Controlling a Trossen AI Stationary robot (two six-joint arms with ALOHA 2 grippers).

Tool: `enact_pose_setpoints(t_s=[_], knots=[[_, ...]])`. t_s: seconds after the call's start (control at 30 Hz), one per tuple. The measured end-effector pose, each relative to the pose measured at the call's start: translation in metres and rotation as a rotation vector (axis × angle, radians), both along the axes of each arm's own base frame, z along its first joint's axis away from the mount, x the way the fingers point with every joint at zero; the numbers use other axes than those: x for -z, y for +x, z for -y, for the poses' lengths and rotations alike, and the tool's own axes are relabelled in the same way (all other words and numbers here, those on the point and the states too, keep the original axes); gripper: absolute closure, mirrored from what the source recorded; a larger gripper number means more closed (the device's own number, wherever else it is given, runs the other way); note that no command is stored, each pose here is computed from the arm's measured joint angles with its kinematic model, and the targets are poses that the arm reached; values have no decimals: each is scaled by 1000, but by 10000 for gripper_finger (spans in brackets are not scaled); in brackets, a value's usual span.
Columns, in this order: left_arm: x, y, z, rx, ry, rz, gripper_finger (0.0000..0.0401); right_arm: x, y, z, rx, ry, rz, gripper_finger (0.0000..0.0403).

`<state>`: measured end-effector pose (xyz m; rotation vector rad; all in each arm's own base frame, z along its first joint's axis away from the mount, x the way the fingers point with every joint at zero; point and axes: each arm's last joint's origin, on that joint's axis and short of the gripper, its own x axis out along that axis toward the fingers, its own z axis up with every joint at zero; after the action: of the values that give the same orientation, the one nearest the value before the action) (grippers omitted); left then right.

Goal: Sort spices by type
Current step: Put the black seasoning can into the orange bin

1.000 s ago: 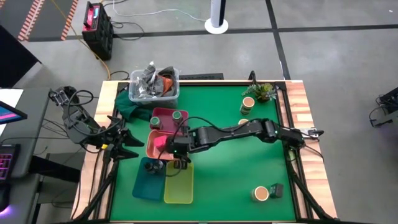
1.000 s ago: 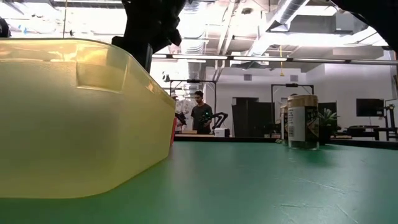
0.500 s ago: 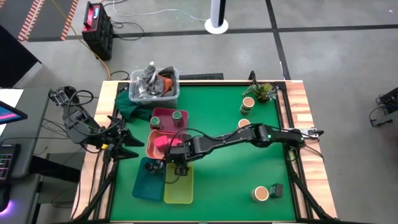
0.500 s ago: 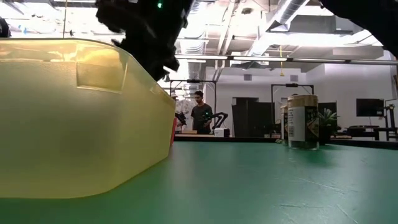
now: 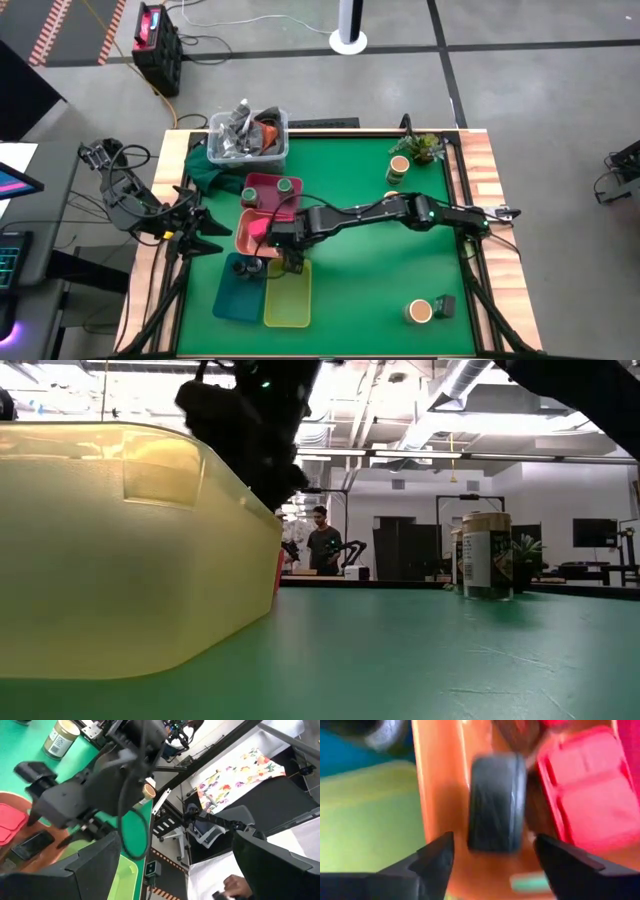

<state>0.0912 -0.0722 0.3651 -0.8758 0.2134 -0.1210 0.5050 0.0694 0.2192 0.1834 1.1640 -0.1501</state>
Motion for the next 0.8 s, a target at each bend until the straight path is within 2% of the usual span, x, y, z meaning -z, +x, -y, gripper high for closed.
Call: enact_pose_setpoints(t_s=[0.17,0.27,0.47,0.53,0.7,0.8], knots=[[0,0,0,4,28,6,34,-45,-26,-3,53,-13,-18,81],[0,0,0,6,44,9,34,-63,-48,-20,102,-50,-61,85],[0,0,0,13,76,15,34,-69,-87,-75,139,-89,-207,86],[0,0,0,16,84,16,34,-68,-98,-92,180,-75,-247,86],[1,0,0,18,94,7,34,-72,-119,-133,247,5,-244,86],[2,0,0,36,98,0,34,-82,-136,-154,271,82,-252,86]])
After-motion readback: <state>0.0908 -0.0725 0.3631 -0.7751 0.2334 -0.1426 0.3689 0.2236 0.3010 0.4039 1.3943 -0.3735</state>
